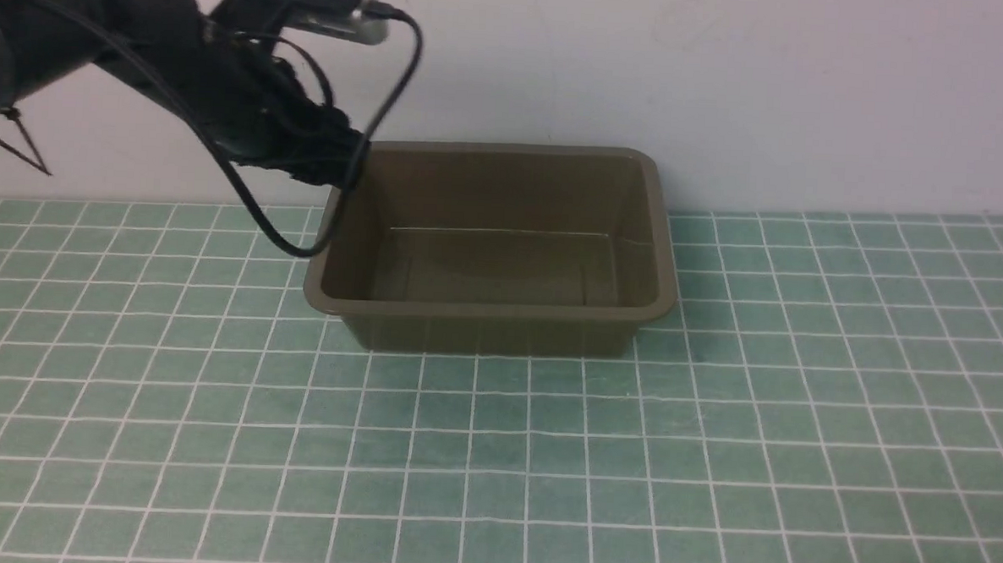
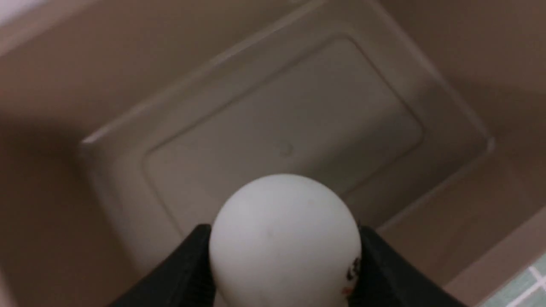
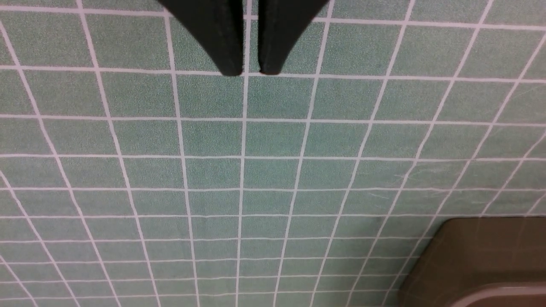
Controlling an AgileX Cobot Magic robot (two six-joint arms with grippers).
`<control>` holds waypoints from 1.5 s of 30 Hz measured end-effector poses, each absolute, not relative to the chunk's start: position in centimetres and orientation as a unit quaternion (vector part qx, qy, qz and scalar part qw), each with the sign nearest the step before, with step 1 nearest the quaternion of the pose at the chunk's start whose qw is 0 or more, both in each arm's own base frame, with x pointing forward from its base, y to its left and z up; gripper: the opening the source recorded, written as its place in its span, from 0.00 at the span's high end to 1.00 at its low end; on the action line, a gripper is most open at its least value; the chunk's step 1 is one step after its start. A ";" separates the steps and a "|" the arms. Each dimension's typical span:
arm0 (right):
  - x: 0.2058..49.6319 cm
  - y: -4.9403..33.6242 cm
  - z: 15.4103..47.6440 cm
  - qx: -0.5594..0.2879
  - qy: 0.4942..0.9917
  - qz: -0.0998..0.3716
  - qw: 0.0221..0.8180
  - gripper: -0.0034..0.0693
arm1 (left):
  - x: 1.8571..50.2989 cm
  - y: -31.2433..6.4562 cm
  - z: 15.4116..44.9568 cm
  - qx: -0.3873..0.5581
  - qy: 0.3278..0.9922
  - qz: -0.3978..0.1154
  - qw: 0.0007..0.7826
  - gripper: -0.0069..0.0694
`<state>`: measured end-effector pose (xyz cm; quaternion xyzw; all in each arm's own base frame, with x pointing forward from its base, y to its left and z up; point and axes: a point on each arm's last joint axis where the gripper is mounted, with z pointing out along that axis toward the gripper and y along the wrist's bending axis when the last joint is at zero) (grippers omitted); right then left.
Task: Put the table tennis balls in the box on the green coffee tablecloth.
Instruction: 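Drop the ball into the bin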
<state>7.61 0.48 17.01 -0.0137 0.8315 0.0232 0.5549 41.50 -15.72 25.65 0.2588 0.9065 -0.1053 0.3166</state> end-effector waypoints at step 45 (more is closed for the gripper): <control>7.6 0.5 17.0 -0.014 0.831 0.023 0.555 0.89 | 42.5 -16.2 29.3 0.356 0.882 -0.022 0.309 0.76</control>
